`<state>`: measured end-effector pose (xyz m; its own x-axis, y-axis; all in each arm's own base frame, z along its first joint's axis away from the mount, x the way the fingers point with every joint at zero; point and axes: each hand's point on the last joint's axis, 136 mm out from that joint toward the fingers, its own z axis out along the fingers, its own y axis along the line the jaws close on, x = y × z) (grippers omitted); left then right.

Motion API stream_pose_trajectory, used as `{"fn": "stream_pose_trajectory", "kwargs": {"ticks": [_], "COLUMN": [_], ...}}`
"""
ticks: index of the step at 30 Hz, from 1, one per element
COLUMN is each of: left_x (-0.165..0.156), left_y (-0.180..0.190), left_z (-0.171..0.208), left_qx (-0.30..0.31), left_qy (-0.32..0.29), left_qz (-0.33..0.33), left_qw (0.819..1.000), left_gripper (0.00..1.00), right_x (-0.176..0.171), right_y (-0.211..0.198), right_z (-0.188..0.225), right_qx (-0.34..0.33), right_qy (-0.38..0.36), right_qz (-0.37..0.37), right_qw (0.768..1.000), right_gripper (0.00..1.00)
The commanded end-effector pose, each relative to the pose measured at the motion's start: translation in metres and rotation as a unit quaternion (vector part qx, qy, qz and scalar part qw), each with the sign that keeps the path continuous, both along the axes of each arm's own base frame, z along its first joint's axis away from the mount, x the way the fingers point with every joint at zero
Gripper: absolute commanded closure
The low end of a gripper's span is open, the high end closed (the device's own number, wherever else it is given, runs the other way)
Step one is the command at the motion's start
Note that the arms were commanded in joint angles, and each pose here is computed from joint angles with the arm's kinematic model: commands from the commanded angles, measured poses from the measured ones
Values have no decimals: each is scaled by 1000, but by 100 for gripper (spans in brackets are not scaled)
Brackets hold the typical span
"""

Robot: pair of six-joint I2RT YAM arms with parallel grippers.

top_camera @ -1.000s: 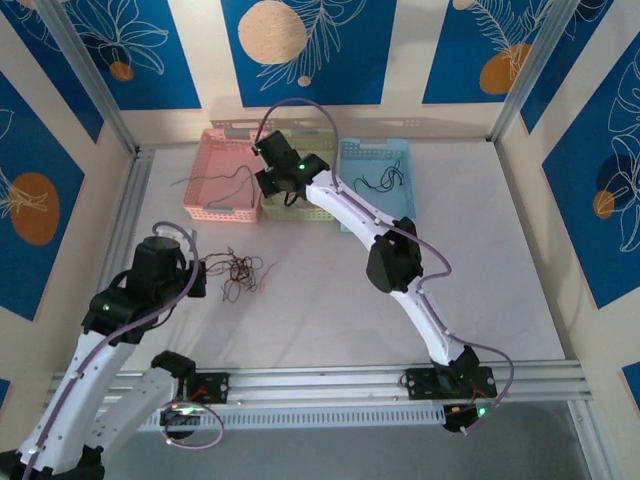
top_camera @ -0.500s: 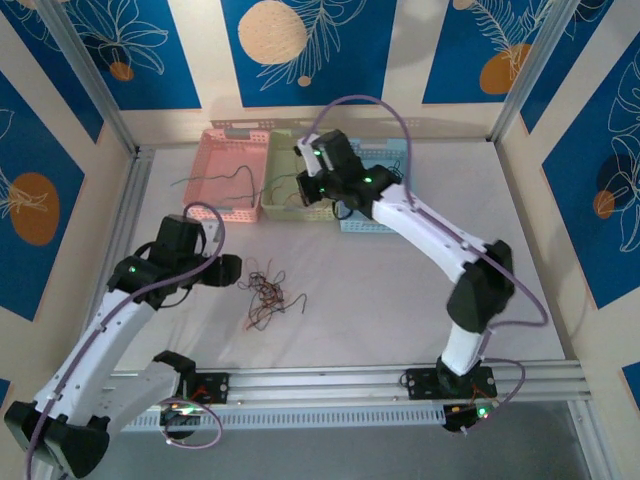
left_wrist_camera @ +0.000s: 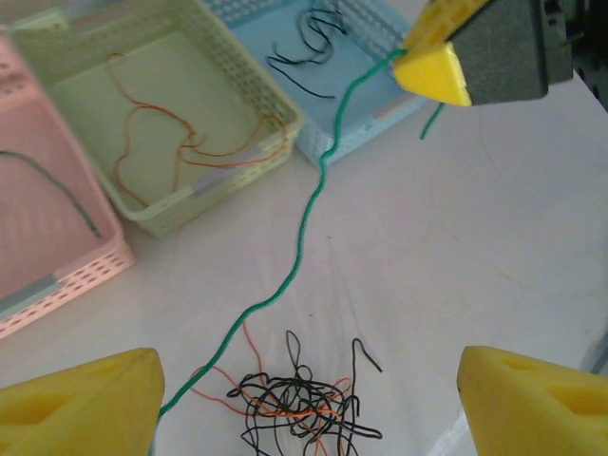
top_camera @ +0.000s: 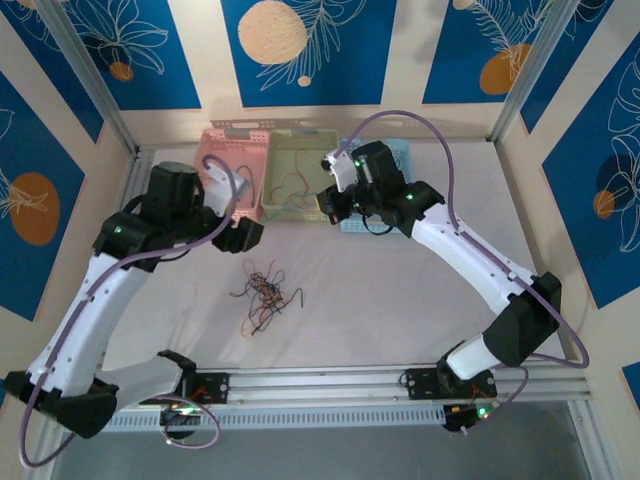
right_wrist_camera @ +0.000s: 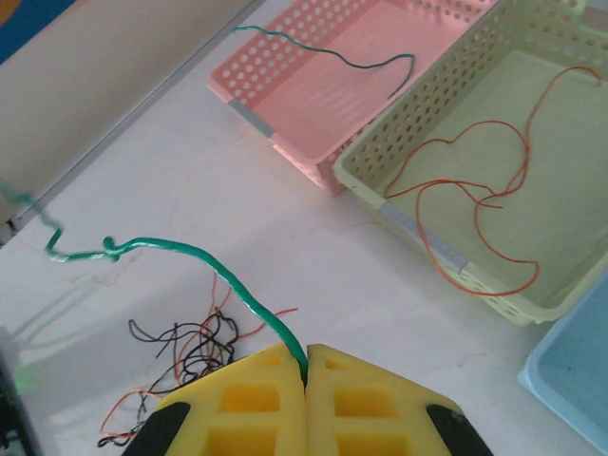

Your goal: Untangle the cables

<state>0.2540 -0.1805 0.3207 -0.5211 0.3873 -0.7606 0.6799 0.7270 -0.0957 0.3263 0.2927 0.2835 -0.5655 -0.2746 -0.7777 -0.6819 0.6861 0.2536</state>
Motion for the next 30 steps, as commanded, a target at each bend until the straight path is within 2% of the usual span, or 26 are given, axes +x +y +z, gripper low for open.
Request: {"fn": "stream_pose_trajectory", "kwargs": {"ticks": [1, 3, 6, 10, 11, 16, 18, 22, 24, 26, 30], "left_x": [-3, 3, 21, 33, 34, 36, 35, 38, 40, 46, 51], "left_y": [-18, -22, -19, -20, -20, -17, -17, -13, -11, -10, -15], "left_z": [-28, -44, -57, -62, -62, -60, -64, -66, -59, -49, -38], "left_qx": [64, 102, 147, 149, 148, 132, 130, 127, 108, 60, -89], "left_qy": [13, 10, -2, -15, -16, -20, -16, -16, -24, -32, 3], "left_qz": [-69, -75, -47, -26, -21, 5, 6, 31, 54, 99, 175], "left_qw": [995, 992, 988, 988, 989, 991, 991, 991, 992, 993, 981], "left_gripper": [19, 19, 22, 31, 35, 73, 79, 100, 100, 100, 100], "right_x": [-18, -21, -25, -30, -31, -28, -29, -30, -29, -29, -52], "right_y": [1, 2, 2, 3, 3, 1, 2, 2, 0, -2, 10], "right_z": [10, 12, 12, 12, 12, 8, 9, 10, 7, 1, -15], "right_qx": [16, 17, 13, 14, 13, 10, 13, 20, 19, 29, 87], "right_qy": [6, 7, 7, 7, 7, 8, 10, 10, 12, 22, 51], "right_qz": [34, 42, 52, 60, 60, 52, 54, 53, 45, 27, 37], "right_qw": [999, 999, 999, 998, 998, 999, 998, 998, 999, 999, 994], "right_gripper": [100, 100, 100, 100, 100, 100, 100, 100, 100, 100, 100]}}
